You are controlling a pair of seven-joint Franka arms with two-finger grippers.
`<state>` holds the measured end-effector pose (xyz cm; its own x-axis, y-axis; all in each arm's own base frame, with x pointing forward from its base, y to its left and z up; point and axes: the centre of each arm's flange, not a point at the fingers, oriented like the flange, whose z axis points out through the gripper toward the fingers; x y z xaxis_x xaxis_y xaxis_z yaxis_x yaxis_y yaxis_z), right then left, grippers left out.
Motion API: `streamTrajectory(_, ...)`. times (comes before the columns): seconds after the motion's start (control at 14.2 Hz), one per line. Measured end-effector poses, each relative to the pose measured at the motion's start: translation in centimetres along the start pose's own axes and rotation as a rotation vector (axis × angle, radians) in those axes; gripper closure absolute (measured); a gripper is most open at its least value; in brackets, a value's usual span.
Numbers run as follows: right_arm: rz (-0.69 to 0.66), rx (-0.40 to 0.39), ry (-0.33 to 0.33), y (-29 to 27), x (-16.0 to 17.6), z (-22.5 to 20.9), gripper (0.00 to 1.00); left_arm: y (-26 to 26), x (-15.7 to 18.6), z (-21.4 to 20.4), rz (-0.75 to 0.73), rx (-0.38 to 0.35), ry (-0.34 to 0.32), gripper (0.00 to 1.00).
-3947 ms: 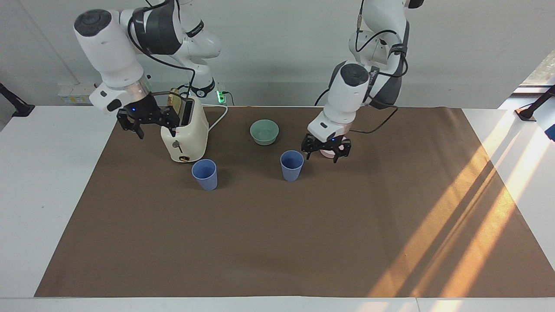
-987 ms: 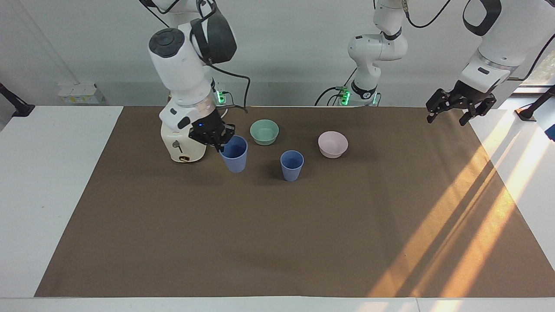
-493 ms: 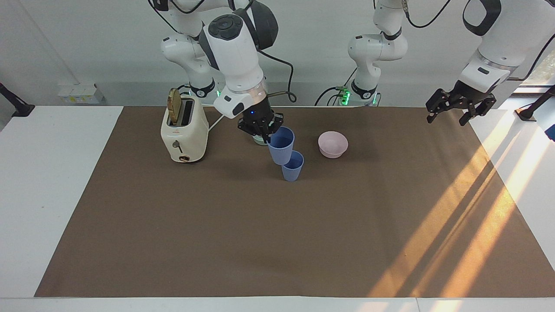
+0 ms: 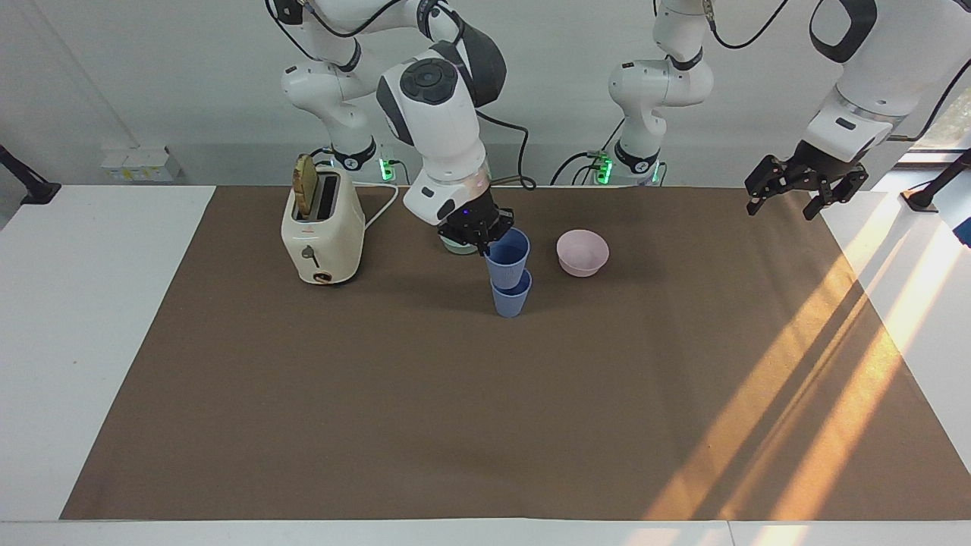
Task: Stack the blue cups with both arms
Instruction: 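Lift and carry the blue cup with the right gripper over the placed cup, then lower the held cup into the placed cup and open the right gripper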
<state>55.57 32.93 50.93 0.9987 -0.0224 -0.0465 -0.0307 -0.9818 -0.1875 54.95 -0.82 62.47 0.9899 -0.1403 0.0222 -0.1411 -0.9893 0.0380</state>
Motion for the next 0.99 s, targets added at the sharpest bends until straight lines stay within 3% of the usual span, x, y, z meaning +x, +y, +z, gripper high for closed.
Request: streamTrajectory(0.99,0.029,-0.019,-0.028,-0.5,-1.0,2.8,0.96,0.1,0.0,0.0,0.002,0.000,0.000,0.00)
